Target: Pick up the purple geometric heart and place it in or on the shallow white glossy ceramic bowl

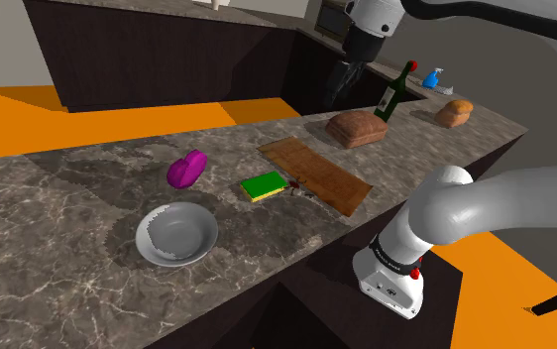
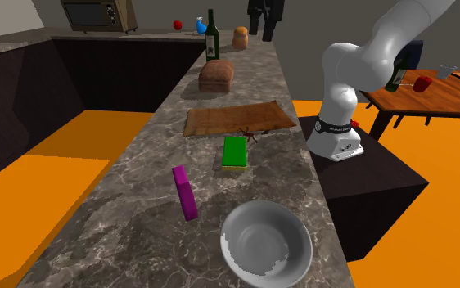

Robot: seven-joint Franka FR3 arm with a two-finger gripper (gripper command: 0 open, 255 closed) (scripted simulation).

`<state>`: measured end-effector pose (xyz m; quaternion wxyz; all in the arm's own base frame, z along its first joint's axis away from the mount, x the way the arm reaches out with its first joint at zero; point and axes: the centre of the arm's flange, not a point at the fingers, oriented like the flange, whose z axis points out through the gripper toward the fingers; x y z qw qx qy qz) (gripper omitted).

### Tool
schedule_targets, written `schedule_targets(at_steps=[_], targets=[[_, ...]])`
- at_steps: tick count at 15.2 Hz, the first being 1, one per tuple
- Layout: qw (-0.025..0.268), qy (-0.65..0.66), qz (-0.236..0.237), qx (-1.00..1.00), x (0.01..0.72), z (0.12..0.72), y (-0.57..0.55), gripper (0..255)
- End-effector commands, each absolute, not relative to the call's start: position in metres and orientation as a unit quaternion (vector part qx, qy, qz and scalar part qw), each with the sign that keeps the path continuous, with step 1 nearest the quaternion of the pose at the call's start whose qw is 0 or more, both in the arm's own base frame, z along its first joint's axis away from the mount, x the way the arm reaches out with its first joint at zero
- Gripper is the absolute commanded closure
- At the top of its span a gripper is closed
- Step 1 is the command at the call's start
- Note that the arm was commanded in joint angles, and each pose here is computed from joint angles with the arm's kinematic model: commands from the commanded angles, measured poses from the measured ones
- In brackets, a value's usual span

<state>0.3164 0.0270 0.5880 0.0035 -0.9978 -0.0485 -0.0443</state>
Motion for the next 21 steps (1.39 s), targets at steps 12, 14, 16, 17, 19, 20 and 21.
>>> schedule_targets(at_steps=[12, 14, 16, 17, 19, 20, 21], targets=[[0.017, 0.188, -0.007, -0.982, 0.364, 0.518, 0.145, 0], [0.019, 0.230, 0.000, -0.973, 0.378, 0.505, 0.163, 0], [0.021, 0.272, 0.006, -0.962, 0.393, 0.493, 0.181, 0], [0.023, 0.293, 0.010, -0.956, 0.401, 0.486, 0.189, 0], [0.025, 0.334, 0.017, -0.942, 0.418, 0.474, 0.205, 0], [0.026, 0.354, 0.020, -0.935, 0.427, 0.467, 0.212, 0], [0.027, 0.374, 0.024, -0.927, 0.436, 0.461, 0.219, 0]])
